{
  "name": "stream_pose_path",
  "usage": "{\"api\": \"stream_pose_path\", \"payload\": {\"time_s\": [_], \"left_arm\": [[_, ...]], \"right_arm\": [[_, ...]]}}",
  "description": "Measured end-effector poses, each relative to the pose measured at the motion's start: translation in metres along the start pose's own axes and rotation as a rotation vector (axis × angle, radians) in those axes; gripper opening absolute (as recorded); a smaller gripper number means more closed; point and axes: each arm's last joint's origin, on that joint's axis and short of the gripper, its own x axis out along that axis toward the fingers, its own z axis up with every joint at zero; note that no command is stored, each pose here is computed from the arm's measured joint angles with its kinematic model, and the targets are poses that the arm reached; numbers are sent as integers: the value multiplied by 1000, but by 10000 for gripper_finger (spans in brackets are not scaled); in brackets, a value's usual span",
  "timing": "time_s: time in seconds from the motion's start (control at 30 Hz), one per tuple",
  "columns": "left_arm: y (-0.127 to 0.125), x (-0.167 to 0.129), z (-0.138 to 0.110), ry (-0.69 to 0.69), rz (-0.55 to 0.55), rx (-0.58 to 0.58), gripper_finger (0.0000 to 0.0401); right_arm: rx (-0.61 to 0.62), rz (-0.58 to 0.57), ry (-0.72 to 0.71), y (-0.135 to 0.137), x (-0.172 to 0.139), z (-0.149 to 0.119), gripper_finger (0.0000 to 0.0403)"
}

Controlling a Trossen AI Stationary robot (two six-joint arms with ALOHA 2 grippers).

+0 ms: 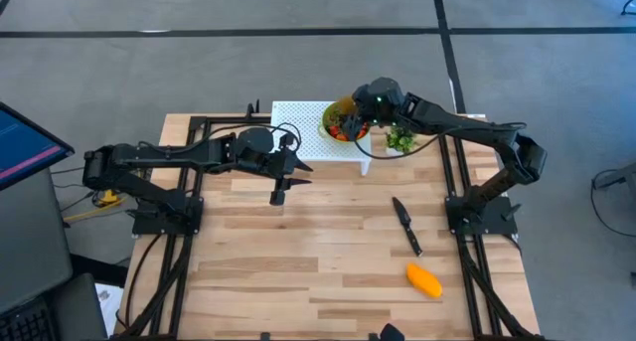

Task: Pick & Place Fruit
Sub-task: Put the brown kiwi into the green strainer bowl, then put the yellow mango into the green strainer bowl

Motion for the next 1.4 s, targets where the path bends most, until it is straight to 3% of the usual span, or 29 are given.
{"api": "stream_pose_path", "payload": {"time_s": [0.33,0.7,0.97,1.17,1.4], "left_arm": [[0,0,0,0,0,0,135],[0,0,0,0,0,0,135],[0,0,0,0,0,0,135],[0,0,0,0,0,0,135],[0,0,0,1,0,0,135]], "right_arm": [[-2,-2,25,0,0,-2,254],[22,1,-9,0,-4,2,336],[19,45,-18,17,-22,25,352],[-44,106,95,45,-48,35,337],[-142,180,418,90,-92,15,317]]}}
